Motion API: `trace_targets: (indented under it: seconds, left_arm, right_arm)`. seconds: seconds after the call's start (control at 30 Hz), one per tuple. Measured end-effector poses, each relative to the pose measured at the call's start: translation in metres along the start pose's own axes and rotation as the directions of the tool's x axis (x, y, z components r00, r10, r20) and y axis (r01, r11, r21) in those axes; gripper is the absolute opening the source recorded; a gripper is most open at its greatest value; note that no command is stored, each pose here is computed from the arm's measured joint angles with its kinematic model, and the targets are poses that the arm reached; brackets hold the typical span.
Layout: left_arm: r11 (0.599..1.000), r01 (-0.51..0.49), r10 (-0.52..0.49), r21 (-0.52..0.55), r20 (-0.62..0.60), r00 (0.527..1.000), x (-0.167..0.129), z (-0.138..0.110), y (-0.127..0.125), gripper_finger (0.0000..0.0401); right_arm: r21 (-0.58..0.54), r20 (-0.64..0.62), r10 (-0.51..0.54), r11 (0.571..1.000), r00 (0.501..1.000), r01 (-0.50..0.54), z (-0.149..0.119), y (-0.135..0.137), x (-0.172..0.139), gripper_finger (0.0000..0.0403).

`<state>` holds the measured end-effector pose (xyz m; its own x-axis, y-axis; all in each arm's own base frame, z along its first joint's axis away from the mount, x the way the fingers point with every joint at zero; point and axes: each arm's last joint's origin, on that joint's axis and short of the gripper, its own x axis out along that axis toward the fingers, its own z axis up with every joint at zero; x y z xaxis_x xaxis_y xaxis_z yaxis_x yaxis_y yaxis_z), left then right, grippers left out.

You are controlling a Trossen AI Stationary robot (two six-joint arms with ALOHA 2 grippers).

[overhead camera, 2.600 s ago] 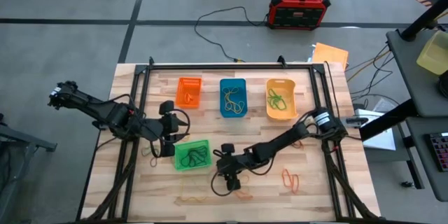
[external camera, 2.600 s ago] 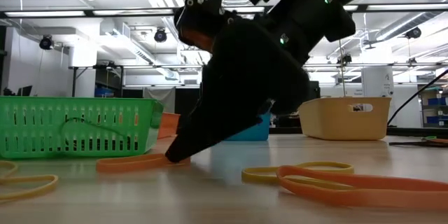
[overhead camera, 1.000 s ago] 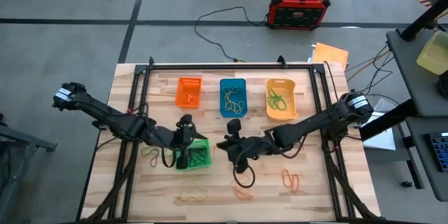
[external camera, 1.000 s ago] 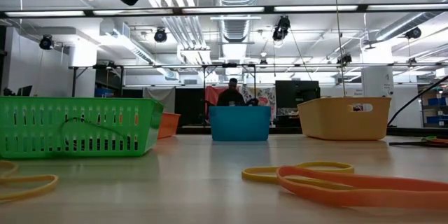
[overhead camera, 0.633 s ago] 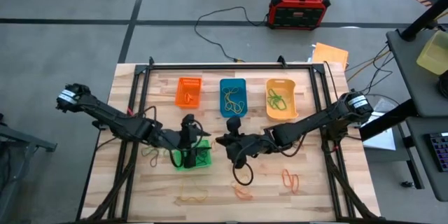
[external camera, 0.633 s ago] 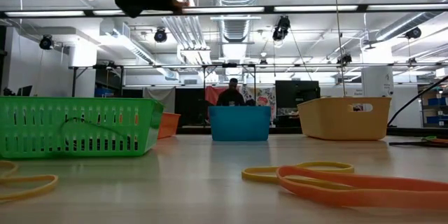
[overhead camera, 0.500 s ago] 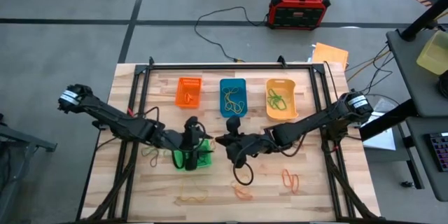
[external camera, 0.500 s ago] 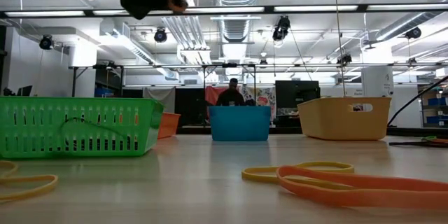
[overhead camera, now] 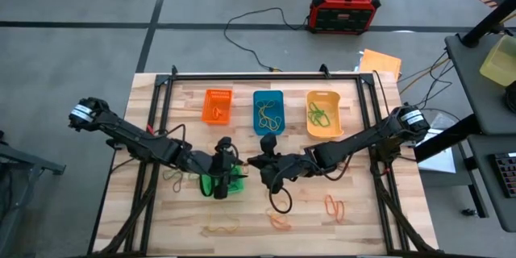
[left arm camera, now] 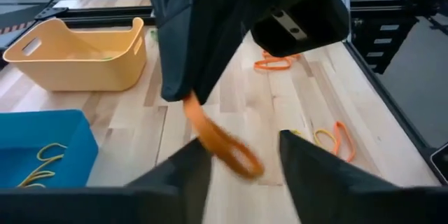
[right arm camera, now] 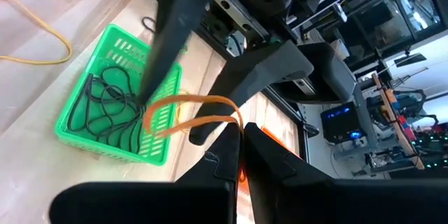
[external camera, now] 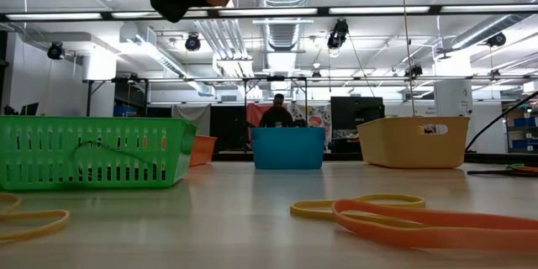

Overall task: Sort rubber bands into baskets
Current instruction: Put the orange rubberband into the orange bin

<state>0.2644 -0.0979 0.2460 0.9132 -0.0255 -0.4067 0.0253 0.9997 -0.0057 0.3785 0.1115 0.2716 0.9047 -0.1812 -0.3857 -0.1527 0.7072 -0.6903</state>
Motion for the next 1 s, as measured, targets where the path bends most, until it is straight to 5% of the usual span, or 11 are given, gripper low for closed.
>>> trace_targets:
  seconds: [0.2, 0.53, 0.7, 0.83, 1.0]
  left_arm:
    - [1.0, -0.005, 0.005, 0.015, -0.016, 1.0, -0.002, -0.001, 0.001, 0.0013]
    - [0.999, -0.014, 0.014, 0.029, -0.013, 1.0, -0.006, 0.001, 0.004, 0.0001]
    - [0.991, -0.119, 0.124, 0.056, -0.087, 0.988, -0.015, 0.0, 0.017, 0.0]
    - [0.954, -0.287, 0.299, 0.091, -0.189, 0.935, -0.03, 0.004, 0.046, 0.0]
    - [0.913, -0.406, 0.394, 0.025, -0.305, 0.867, -0.047, 0.004, 0.105, 0.0]
  right_arm:
    - [0.144, 0.012, -0.016, 0.99, 1.0, 0.014, 0.0, -0.005, 0.001, 0.0022]
    - [0.379, 0.017, 0.017, 0.925, 1.0, -0.022, -0.01, -0.021, 0.005, 0.0137]
    - [0.411, -0.001, -0.005, 0.912, 1.0, 0.005, -0.015, -0.038, -0.003, 0.0181]
    - [0.461, -0.05, -0.017, 0.887, 0.999, 0.038, -0.025, -0.057, -0.011, 0.02]
    - [0.471, -0.135, -0.023, 0.878, 0.991, 0.084, -0.044, -0.074, -0.008, 0.0205]
